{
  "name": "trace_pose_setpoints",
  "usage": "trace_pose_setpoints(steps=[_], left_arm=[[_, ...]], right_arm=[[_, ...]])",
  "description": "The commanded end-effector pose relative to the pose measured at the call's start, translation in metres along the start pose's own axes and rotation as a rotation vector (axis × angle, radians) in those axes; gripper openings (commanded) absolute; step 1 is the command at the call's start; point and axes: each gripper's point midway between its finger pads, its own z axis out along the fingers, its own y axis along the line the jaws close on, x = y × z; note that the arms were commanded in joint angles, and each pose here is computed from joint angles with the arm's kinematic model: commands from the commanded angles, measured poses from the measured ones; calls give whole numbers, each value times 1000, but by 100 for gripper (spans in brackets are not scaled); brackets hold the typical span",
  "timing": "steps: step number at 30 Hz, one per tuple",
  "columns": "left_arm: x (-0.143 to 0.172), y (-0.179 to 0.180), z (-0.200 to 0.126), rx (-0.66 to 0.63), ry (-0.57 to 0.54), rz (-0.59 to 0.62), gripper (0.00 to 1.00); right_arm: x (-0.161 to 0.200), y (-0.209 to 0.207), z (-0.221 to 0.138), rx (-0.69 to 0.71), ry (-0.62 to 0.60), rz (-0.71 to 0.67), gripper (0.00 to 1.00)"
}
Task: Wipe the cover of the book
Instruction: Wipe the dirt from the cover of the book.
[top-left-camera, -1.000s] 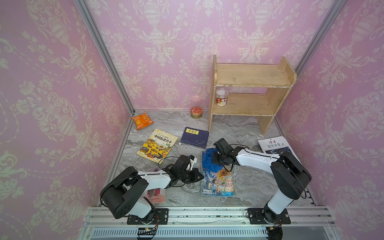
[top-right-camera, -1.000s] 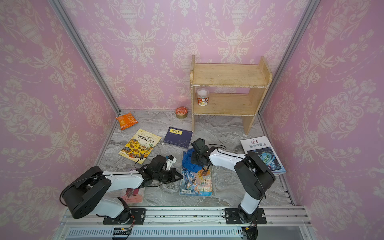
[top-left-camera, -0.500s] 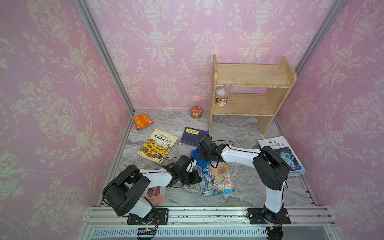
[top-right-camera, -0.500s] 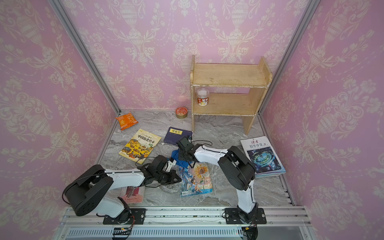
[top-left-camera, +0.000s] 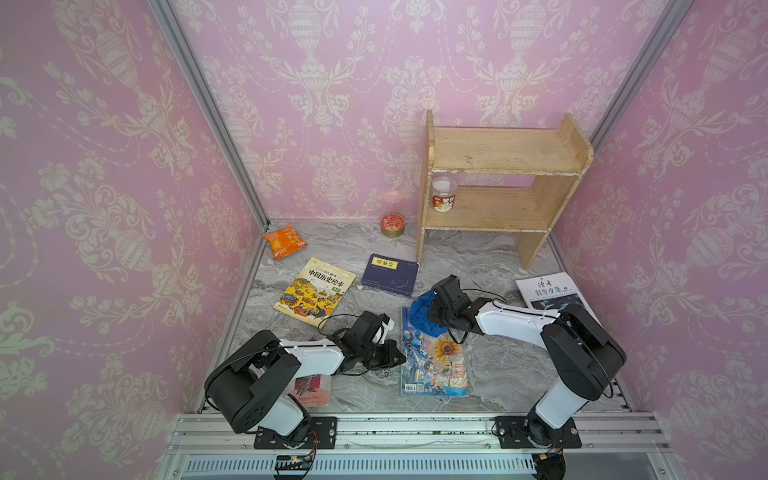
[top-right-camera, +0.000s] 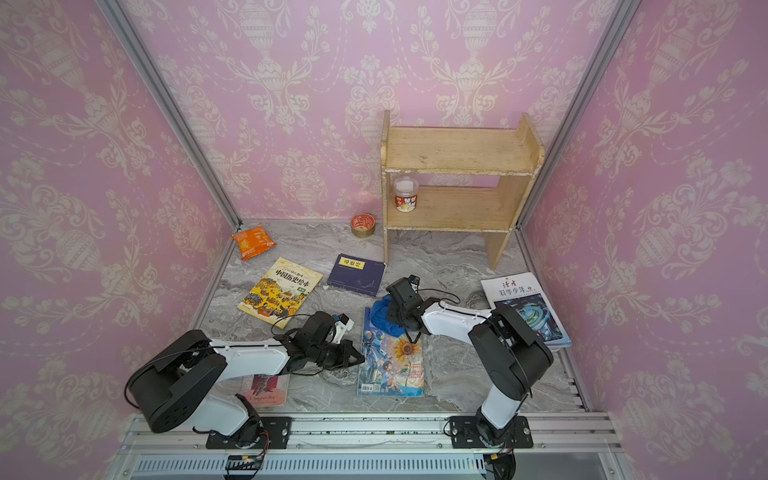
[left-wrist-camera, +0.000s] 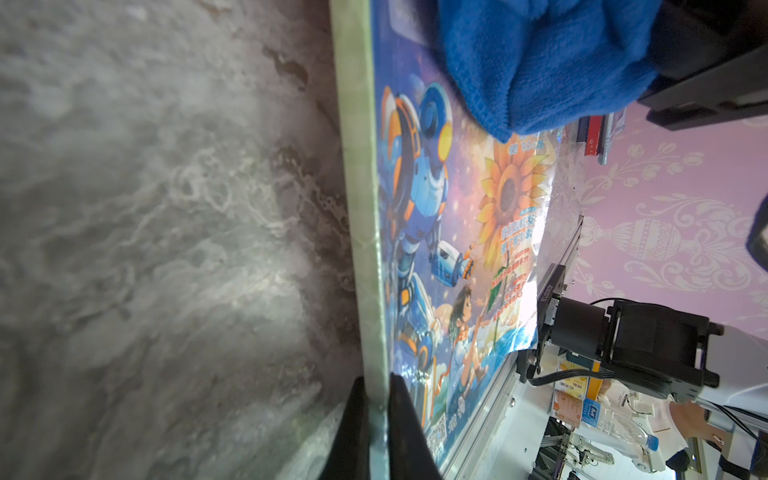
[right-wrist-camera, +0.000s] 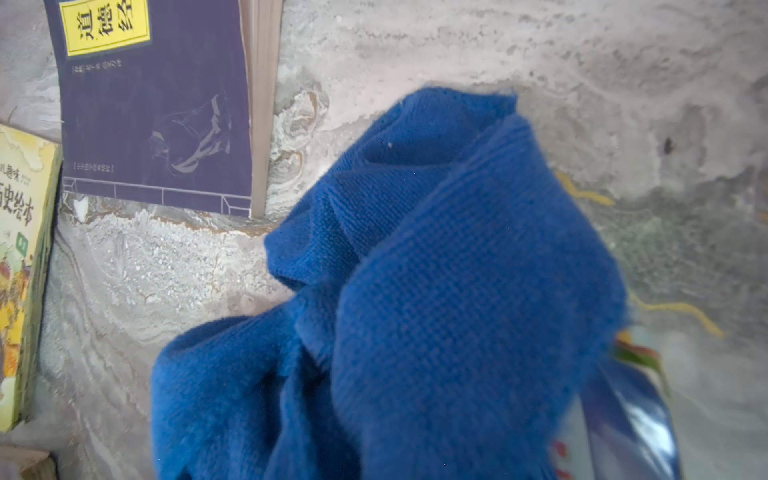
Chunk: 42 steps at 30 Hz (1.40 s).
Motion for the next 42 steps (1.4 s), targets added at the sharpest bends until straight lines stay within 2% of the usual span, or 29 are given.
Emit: trace_pose_setpoints(steps=[1, 4, 7, 11, 16, 20, 24, 27, 31, 34, 36, 42], left_arm=[[5, 10, 5, -19, 7, -26, 0], [3, 10, 5, -11, -5, -40, 0], [2, 15, 3, -18, -36, -58, 0], [0, 25, -2, -42, -97, -83, 0], [-2, 31, -4, -50, -137, -99, 0], [-4, 29, -4, -45, -140, -99, 0], [-4, 28, -4, -39, -141, -99, 0], [-5, 26, -3, -30, -139, -99, 0], [-6, 25, -2, -24, -141, -104, 0], [-7, 23, -2, -13, -142, -109, 0], [-6, 24, -2, -10, -145, -110, 0], [-6, 28, -6, -23, -169, -109, 0]], right_arm=[[95, -36, 32, 228, 284, -101, 0], [104, -10, 46, 190, 319, -114, 0], [100, -21, 43, 221, 298, -124, 0], [94, -72, 20, 310, 268, -108, 0], [90, -151, -11, 394, 253, 44, 0], [89, -171, -19, 439, 253, 70, 0], [97, -151, -4, 391, 283, 78, 0], [100, -101, 4, 345, 255, -31, 0], [117, -28, 18, 266, 279, -176, 0], [126, -13, 22, 247, 294, -207, 0], [124, -26, 18, 261, 283, -192, 0], [112, -133, -16, 377, 261, -18, 0]])
